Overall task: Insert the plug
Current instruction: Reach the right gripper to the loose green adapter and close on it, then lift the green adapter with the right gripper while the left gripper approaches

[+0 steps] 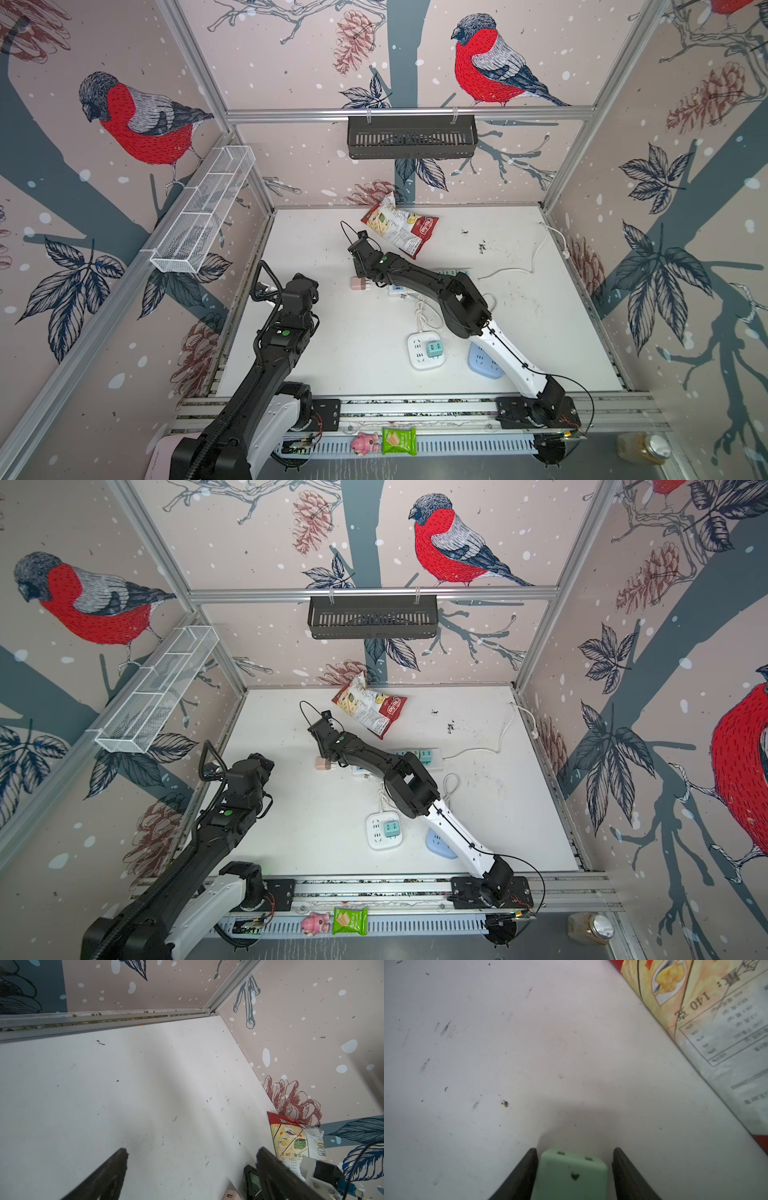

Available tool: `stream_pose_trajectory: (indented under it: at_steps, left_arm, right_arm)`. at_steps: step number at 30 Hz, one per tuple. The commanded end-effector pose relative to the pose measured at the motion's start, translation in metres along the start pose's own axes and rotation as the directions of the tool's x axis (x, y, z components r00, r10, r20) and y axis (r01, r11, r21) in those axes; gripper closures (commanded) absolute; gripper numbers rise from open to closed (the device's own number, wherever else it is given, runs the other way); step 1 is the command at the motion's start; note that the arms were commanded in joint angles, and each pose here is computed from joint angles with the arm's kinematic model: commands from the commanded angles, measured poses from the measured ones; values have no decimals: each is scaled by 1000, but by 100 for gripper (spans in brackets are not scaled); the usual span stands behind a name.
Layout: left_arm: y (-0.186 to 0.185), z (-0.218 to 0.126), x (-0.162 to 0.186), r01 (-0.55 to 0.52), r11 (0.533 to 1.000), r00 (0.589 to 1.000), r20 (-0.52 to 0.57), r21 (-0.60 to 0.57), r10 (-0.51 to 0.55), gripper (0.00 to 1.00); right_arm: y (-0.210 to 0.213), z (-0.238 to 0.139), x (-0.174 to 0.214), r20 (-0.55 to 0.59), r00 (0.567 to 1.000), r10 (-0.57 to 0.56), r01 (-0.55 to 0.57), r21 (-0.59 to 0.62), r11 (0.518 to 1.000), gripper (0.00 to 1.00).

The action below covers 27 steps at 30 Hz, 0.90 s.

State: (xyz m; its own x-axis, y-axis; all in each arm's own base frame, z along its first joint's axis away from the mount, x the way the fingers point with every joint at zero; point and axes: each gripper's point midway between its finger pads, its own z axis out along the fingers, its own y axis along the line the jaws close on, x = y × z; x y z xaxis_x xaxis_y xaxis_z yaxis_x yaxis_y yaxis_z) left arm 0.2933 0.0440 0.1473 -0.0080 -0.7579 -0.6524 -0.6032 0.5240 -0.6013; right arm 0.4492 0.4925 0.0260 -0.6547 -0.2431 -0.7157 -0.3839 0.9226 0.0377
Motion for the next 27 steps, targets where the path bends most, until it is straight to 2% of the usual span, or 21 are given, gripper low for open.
stream_pose_trajectory:
  at_steps: [1,12,19,22,24,27]
  left_arm:
    - [-8,0,-7,22,1000,999,25,22,-23,4]
    - [-10,1,-4,10,999,1000,16,40,-11,4]
    - [-31,0,7,-51,983,998,-26,176,56,4]
    - [-59,-9,16,-115,936,988,-59,332,142,4]
    - [-80,-20,26,-170,870,971,-71,462,228,4]
    - [-93,-32,31,-183,812,965,-55,554,255,3]
  right_arm:
    - [-6,3,12,-31,1000,-4,5,39,999,46]
    - [2,-5,11,-28,1000,-6,7,30,1000,63]
    - [5,-50,-24,19,1000,-22,22,14,1000,75]
    - [-4,-88,-53,59,998,-20,18,33,999,78]
    - [-14,-119,-73,97,995,-10,5,49,999,82]
    - [-23,-171,-99,180,984,-4,-3,36,999,83]
